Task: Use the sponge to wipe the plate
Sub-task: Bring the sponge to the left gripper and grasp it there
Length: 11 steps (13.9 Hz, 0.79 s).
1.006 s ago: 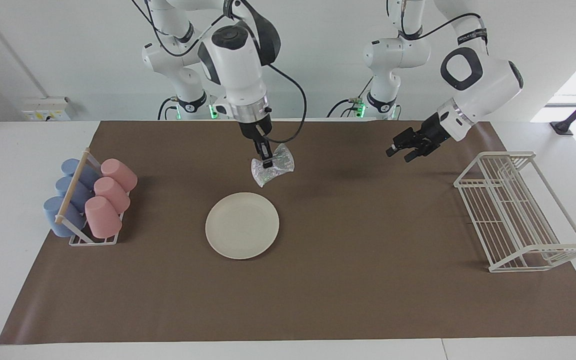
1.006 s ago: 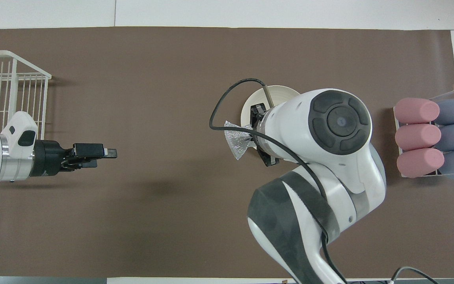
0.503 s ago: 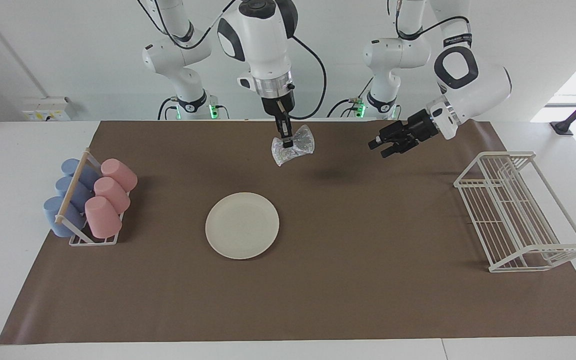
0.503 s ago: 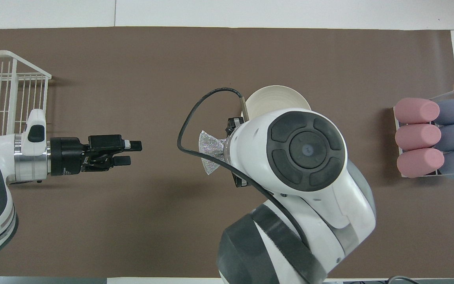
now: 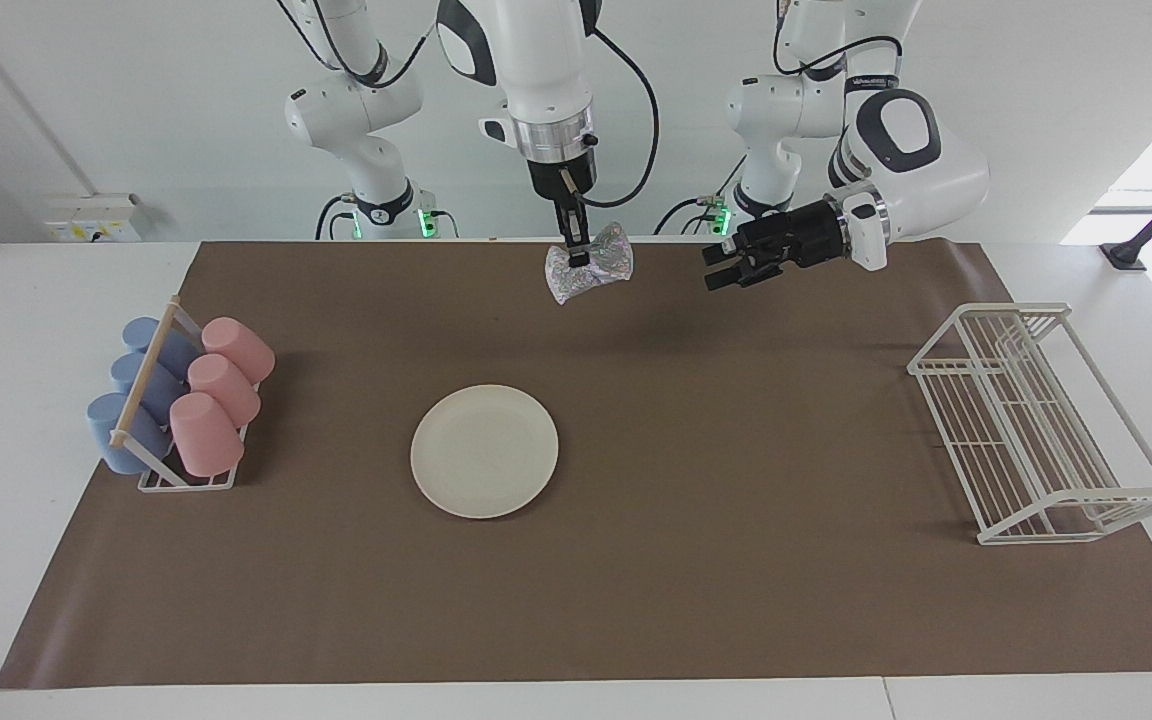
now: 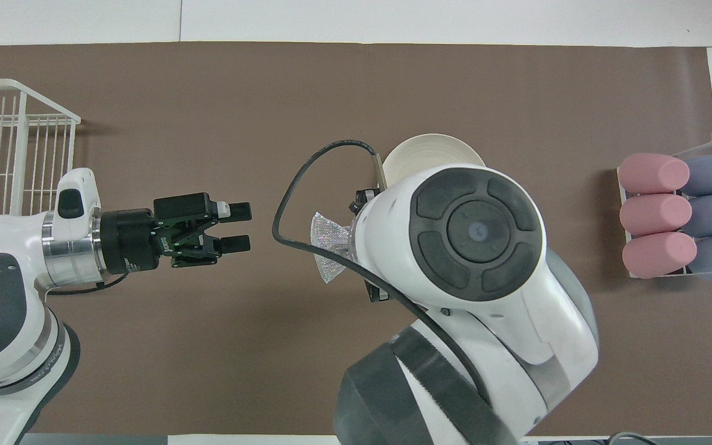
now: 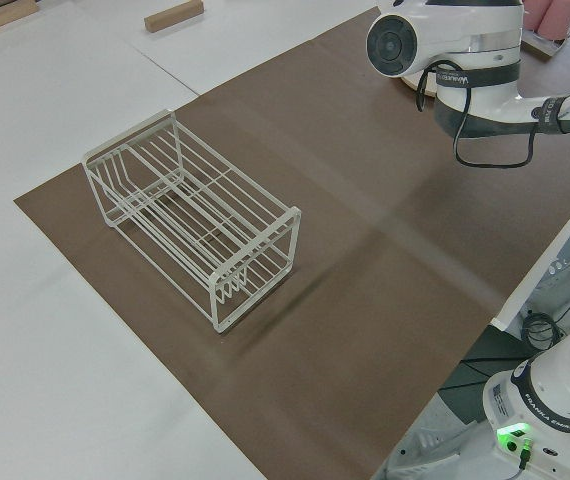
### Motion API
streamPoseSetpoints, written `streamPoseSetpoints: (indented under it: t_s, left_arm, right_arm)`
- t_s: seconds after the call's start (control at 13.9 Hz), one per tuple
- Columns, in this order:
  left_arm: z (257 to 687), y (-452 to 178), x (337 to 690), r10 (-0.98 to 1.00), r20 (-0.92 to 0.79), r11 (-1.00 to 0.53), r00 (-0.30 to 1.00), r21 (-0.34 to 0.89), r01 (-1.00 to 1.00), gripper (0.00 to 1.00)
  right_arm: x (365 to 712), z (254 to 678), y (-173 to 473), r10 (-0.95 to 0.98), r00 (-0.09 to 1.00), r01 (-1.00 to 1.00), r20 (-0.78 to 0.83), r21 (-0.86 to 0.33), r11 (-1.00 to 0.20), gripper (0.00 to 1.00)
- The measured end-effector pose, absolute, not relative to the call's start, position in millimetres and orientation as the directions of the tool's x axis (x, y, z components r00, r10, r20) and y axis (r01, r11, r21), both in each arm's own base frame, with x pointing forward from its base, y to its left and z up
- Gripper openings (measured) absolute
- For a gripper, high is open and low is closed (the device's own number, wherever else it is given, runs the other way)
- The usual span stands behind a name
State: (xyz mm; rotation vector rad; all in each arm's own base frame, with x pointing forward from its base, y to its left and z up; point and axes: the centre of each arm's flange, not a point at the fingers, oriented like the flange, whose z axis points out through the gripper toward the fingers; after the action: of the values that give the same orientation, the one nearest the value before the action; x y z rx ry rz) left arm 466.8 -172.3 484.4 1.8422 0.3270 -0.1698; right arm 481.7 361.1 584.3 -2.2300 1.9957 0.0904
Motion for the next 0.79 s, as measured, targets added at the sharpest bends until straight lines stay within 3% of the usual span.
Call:
streamPoseSetpoints:
  t_s: [0.65, 0.79]
  left_arm:
    - [478.6, -270.7, 449.6, 0.058, -0.25, -0.309, 0.967, 0.916, 0.255, 1.0]
    - [478.8, -274.4, 447.8, 0.053, -0.25, -0.31, 0.967, 0.916, 0.254, 0.94]
  right_arm:
    - [481.7, 584.3, 361.1, -0.983, 0.115, -0.992, -0.143, -0.07, -0.105, 0.04]
    - [481.7, 584.3, 361.1, -0.983, 0.114, -0.992, -0.143, -0.07, -0.105, 0.04]
